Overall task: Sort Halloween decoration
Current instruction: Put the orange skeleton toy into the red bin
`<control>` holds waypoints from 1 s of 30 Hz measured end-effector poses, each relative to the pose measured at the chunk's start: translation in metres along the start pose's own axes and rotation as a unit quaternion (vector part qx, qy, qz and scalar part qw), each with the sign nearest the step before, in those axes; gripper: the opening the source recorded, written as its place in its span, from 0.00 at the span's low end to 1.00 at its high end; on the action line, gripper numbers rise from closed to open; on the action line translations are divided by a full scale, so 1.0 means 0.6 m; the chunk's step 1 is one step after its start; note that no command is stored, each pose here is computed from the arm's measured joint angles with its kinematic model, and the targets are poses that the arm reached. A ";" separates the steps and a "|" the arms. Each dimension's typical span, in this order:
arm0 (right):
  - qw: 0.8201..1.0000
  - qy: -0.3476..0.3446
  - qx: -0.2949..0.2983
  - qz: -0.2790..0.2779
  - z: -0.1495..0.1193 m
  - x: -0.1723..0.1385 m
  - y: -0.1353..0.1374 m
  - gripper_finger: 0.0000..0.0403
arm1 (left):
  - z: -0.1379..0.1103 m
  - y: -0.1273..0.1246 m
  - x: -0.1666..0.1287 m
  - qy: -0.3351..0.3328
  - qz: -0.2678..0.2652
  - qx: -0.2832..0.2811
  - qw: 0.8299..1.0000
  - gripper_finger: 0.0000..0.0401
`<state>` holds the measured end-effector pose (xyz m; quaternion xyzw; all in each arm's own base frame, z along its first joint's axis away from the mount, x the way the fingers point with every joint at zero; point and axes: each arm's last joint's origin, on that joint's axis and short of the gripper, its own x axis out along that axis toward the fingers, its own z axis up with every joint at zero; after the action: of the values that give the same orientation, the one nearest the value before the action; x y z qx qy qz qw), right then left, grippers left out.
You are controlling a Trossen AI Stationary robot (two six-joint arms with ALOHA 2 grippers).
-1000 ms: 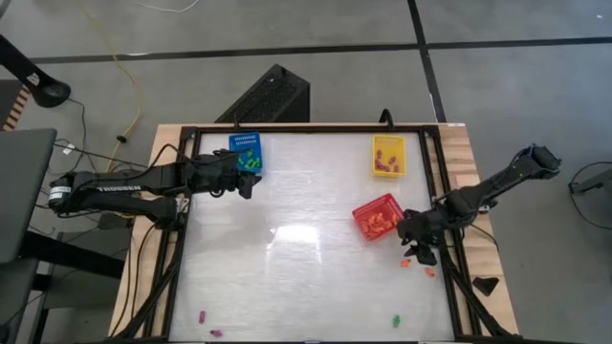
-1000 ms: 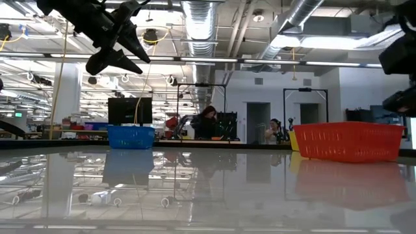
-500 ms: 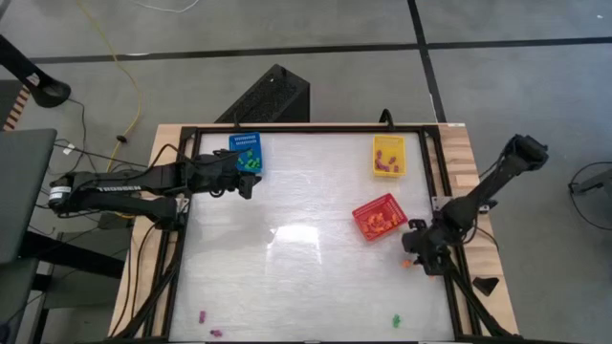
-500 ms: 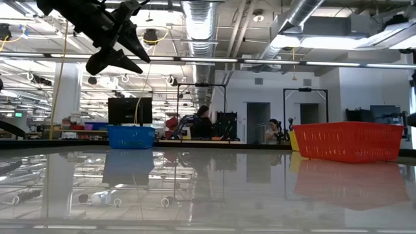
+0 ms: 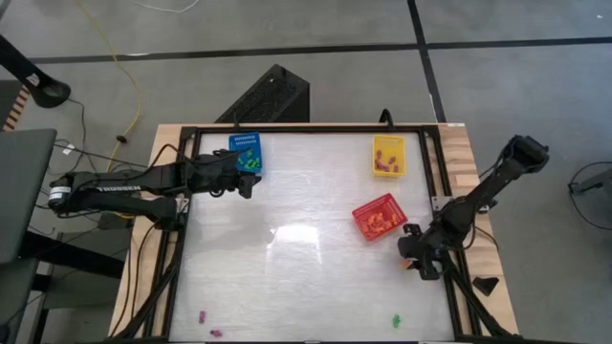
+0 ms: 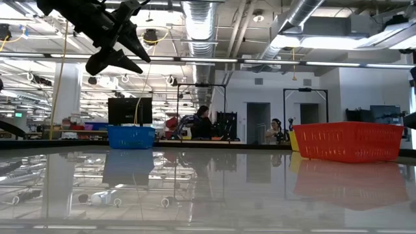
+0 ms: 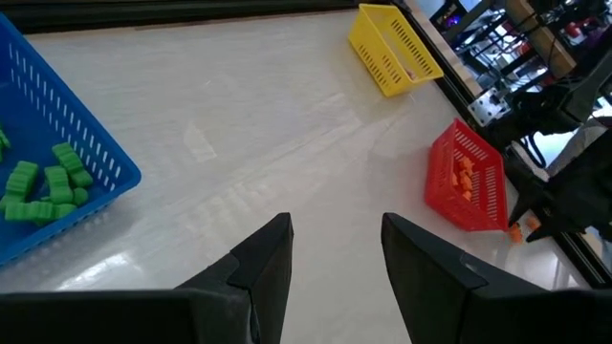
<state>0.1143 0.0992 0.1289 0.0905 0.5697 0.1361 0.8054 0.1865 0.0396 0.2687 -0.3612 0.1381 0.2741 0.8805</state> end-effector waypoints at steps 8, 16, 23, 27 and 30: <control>0.999 0.021 0.015 -0.039 0.002 0.026 0.003 0.33 | 0.000 0.000 0.000 0.000 0.000 -0.003 1.000 0.38; 0.998 0.017 0.028 -0.044 0.001 0.025 0.014 0.06 | 0.000 0.000 0.000 0.000 0.000 -0.009 1.000 0.38; 0.998 -0.013 0.055 -0.027 0.029 0.004 0.022 0.05 | 0.000 0.000 0.000 -0.002 0.002 -0.007 1.000 0.38; 0.992 -0.099 0.077 -0.012 0.063 -0.021 0.024 0.05 | 0.000 0.001 0.000 -0.003 0.004 -0.007 1.000 0.38; 0.984 -0.152 0.091 0.003 0.077 -0.039 0.019 0.05 | 0.000 0.001 0.000 -0.003 0.005 -0.005 1.000 0.38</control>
<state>0.1494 0.1031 0.1690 0.1848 0.4505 0.0709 0.8706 0.1863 0.0400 0.2685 -0.3641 0.1358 0.2801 0.8778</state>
